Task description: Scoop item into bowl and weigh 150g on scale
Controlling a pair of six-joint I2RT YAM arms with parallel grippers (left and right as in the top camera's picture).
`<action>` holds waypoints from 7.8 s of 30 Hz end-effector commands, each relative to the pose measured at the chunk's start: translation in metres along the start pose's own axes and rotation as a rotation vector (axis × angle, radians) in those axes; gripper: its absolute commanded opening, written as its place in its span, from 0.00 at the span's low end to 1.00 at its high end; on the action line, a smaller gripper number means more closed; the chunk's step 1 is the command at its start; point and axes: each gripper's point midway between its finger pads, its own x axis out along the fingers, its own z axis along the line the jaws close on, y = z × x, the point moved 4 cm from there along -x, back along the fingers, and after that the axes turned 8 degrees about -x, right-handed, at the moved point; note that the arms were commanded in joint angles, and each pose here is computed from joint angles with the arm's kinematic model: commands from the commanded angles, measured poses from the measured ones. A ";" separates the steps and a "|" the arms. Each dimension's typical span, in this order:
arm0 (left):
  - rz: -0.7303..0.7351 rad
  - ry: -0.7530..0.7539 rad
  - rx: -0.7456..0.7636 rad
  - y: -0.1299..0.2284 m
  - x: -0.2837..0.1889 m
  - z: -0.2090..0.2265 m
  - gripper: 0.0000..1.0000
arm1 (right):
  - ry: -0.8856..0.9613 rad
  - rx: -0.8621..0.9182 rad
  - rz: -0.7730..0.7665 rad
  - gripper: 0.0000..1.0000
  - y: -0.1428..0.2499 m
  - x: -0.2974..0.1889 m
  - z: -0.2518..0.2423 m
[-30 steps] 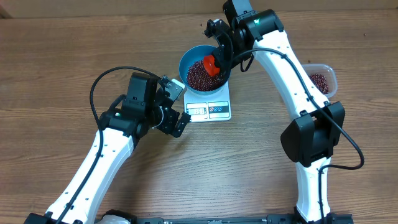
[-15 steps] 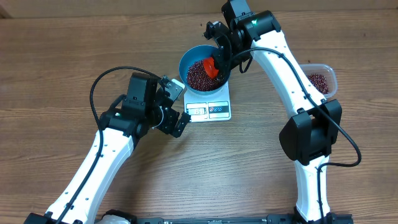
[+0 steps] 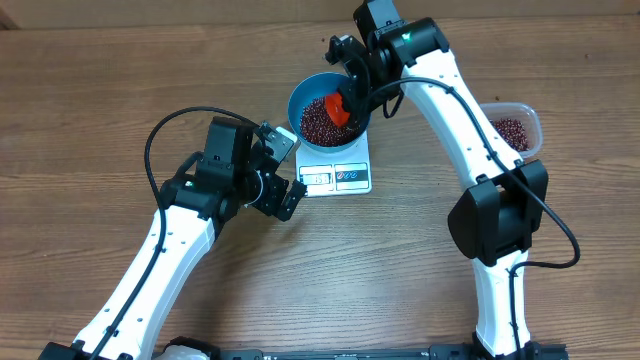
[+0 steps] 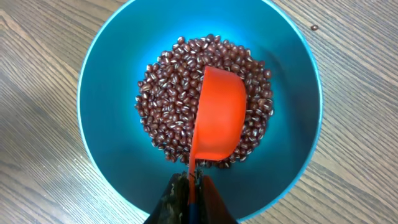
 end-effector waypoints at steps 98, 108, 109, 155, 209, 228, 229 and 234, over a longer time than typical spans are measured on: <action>0.008 0.002 -0.012 0.001 0.002 0.000 1.00 | -0.141 0.357 -0.451 0.04 0.064 -0.208 -0.083; 0.007 0.002 -0.012 0.001 0.002 0.000 1.00 | -0.071 0.517 -0.461 0.04 0.119 -0.233 -0.126; 0.008 0.002 -0.012 0.001 0.002 0.000 1.00 | -0.055 0.535 -0.452 0.04 0.125 -0.234 -0.130; 0.008 0.002 -0.012 0.001 0.002 0.000 1.00 | 0.690 0.653 0.359 0.04 0.197 -0.162 -0.156; 0.007 0.002 -0.012 0.001 0.002 0.000 0.99 | 0.104 1.608 -0.235 0.04 0.176 -0.204 -0.149; 0.008 0.003 -0.012 0.001 0.002 0.000 1.00 | 0.089 1.795 -0.211 0.05 0.196 -0.114 -0.176; 0.008 0.003 -0.012 0.001 0.002 0.000 0.99 | 0.093 1.796 -0.207 0.08 0.196 -0.111 -0.176; 0.008 0.002 -0.012 0.001 0.002 0.000 1.00 | 0.088 1.829 -0.111 0.28 0.210 -0.096 -0.163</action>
